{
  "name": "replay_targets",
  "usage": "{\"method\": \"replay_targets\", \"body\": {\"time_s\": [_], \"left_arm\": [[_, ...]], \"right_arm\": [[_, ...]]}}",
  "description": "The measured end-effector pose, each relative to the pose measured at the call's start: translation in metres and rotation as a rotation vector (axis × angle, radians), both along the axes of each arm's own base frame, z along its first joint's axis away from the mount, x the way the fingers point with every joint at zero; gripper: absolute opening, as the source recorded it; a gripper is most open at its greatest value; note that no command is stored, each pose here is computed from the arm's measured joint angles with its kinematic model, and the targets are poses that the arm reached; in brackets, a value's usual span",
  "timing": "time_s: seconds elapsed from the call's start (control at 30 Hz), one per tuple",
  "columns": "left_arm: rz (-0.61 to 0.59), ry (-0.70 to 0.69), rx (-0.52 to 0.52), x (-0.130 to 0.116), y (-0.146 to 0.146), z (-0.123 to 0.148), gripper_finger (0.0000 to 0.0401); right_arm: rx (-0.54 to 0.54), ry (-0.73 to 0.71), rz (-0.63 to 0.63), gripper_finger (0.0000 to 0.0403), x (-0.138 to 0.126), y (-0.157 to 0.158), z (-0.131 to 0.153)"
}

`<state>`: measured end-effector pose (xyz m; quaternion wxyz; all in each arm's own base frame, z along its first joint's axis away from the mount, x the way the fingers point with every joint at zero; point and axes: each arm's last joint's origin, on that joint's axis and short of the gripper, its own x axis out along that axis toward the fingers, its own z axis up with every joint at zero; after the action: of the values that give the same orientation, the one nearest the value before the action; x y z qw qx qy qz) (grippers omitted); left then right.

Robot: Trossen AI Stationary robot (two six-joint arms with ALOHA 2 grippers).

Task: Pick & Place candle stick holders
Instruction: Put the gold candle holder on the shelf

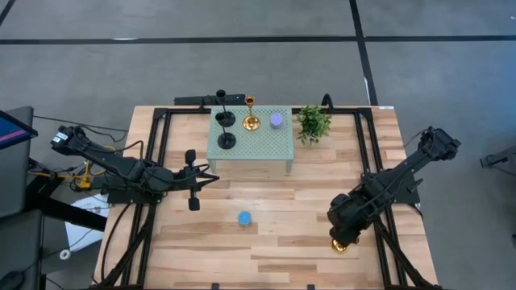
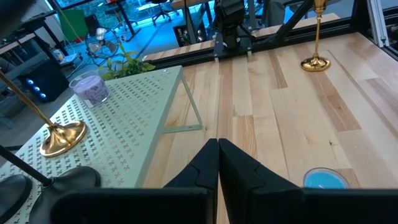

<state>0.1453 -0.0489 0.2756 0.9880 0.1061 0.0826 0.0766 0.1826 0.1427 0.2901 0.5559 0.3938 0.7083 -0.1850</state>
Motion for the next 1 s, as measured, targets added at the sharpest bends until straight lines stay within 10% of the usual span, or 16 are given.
{"method": "replay_targets", "body": {"time_s": [1.0], "left_arm": [[0.0, 0.0, -0.001, 0.0, 0.0, 0.0, 0.0011]], "right_arm": [[0.012, 0.001, 0.034, 0.0073, -0.011, 0.017, -0.032]]}}
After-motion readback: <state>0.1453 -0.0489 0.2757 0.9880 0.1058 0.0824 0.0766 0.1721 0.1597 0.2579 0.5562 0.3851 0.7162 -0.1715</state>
